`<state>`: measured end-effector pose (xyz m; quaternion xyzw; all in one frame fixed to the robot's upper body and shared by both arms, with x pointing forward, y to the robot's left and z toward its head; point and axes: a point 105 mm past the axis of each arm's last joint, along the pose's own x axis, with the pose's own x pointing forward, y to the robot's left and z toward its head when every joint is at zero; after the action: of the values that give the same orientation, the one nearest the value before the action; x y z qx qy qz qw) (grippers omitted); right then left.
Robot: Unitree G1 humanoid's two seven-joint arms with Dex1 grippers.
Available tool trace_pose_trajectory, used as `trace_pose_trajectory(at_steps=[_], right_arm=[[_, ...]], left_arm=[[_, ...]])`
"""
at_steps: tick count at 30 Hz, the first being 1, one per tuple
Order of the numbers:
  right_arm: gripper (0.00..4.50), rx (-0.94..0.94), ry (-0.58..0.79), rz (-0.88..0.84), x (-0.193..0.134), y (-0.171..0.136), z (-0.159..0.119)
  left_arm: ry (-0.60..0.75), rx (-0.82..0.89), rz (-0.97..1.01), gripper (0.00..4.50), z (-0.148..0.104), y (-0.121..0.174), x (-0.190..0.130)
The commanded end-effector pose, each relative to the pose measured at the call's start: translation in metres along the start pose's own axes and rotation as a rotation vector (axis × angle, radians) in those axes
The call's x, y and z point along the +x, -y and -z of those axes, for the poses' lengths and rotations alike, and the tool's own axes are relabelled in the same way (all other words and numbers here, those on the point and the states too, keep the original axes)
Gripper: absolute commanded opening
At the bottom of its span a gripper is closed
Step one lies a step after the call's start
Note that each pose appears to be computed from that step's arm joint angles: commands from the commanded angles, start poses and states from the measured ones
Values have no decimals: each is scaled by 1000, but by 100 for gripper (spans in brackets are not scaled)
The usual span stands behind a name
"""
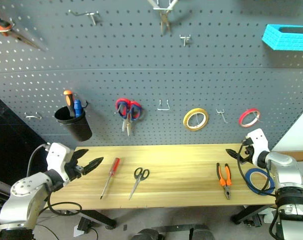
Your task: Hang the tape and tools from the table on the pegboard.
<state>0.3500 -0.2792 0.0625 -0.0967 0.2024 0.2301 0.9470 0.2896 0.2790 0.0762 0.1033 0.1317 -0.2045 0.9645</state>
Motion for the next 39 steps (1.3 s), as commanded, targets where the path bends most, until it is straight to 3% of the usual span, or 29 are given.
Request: trace_pose_trajectory(at_steps=[1,9,18,30,34,39], right_arm=[[450,-29,33,11,-5,6,-15],[450,-1,17,28,-14,8,-9],[450,97,-61,101,-44,0,23],[450,221,-228,388,-87,14,65],[450,233,-231,354,-83,-1,68],[450,254,-207,305,-69,-14,66]], left_arm=[[57,23,-29,375,-17,-8,-4],[52,39,54,375,-21,6,-2],[5,82,279,375,-16,66,8],[21,155,623,375,-13,179,57],[51,134,708,375,-20,210,65],[65,147,742,375,-21,224,61]])
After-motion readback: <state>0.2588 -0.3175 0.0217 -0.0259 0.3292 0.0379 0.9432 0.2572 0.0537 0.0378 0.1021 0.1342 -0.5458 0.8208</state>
